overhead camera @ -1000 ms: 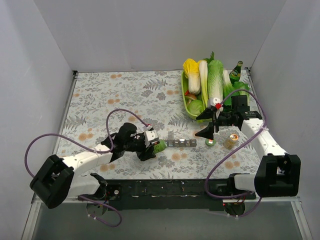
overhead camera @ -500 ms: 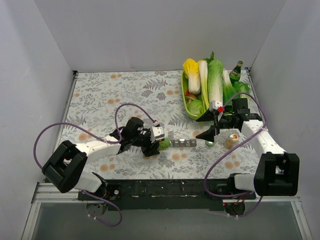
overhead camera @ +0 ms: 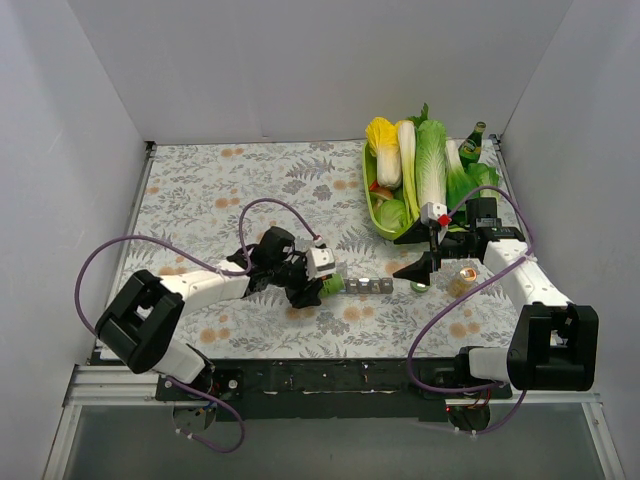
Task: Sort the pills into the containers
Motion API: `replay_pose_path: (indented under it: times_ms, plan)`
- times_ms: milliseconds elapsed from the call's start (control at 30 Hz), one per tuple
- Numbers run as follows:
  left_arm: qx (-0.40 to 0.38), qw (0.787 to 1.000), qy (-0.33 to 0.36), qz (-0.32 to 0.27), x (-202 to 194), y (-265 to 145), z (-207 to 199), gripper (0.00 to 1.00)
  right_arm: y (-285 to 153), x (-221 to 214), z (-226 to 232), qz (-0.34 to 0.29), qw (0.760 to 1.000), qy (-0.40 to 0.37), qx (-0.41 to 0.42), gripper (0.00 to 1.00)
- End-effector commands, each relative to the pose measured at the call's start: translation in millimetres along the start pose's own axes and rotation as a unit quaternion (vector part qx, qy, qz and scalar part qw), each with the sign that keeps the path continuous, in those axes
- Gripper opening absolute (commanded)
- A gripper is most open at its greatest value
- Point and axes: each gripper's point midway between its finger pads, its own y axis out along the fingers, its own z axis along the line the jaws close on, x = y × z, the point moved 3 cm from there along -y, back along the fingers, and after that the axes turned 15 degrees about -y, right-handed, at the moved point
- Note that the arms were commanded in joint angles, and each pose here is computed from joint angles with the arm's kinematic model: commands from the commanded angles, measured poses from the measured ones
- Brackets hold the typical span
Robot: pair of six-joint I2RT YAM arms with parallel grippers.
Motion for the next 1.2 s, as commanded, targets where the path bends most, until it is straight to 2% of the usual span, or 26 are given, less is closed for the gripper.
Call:
replay_pose_path:
  times_ms: [0, 1167]
  plan:
    - [-0.002, 1.000, 0.009, -0.003, 14.9, -1.7, 1.7, 0.00, -0.5, 7.2, 0.4, -0.021, 1.000, -0.005, 0.004, 0.98]
    - [0.048, 0.995, 0.001, 0.092, 17.2, 2.0, 8.6, 0.00, -2.5, 7.9, 2.4, -0.021, 1.000, -0.003, 0.002, 0.98]
